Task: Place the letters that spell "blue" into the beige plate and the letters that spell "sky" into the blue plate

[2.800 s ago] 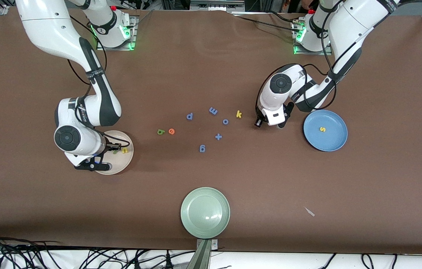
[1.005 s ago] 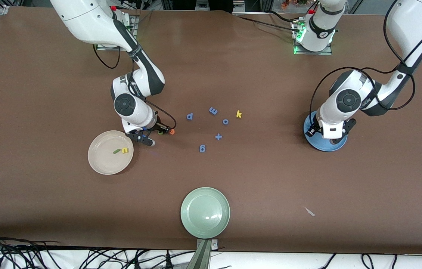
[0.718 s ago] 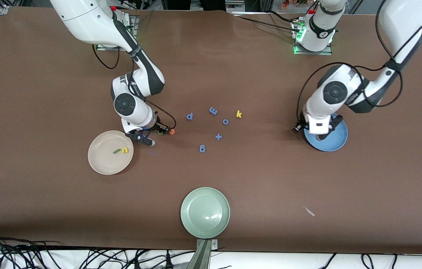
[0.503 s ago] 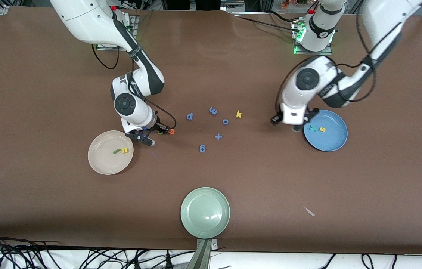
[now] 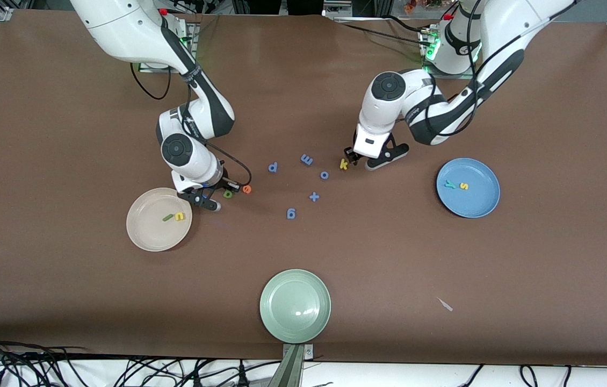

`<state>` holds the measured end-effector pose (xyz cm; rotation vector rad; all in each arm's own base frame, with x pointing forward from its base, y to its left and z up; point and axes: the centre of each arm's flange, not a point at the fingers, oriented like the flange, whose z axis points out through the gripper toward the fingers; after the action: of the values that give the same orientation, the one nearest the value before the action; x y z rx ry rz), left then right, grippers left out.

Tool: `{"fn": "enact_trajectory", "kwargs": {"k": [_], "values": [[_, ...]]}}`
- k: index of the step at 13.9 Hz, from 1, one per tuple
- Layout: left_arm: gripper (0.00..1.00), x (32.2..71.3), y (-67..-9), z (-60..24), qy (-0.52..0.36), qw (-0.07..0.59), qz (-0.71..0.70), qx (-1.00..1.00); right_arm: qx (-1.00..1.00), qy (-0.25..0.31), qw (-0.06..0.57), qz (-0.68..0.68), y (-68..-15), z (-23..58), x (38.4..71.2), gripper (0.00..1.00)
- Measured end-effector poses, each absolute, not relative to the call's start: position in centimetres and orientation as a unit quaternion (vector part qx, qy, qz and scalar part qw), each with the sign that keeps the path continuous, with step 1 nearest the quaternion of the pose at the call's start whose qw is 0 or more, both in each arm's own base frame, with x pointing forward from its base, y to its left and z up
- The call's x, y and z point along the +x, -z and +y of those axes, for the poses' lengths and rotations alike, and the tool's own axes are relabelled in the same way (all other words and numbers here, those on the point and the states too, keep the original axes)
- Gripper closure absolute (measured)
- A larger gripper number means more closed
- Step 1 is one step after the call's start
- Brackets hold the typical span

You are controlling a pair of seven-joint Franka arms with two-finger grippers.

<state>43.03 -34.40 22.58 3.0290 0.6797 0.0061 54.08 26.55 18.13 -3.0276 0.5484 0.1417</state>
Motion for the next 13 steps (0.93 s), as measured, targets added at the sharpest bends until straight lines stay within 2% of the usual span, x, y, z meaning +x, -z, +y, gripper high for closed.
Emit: {"fn": "enact_trajectory", "kwargs": {"k": [6, 11, 13], "values": [[0.39, 42.9, -20.2, -35.7, -0.007, 0.036, 0.086, 0.996, -0.988, -0.066, 0.008, 0.141, -22.6, 23.0, 58.0, 0.91], [0.38, 42.2, -19.8, -36.9, -0.012, 0.03, -0.031, 0.999, -0.993, -0.082, -0.013, 0.084, -24.8, 15.8, 61.1, 0.91], [0.39, 42.8, -19.2, -36.1, -0.012, 0.024, -0.055, 0.998, -0.993, -0.086, -0.014, 0.08, -24.4, 15.0, 61.2, 0.76]]}}
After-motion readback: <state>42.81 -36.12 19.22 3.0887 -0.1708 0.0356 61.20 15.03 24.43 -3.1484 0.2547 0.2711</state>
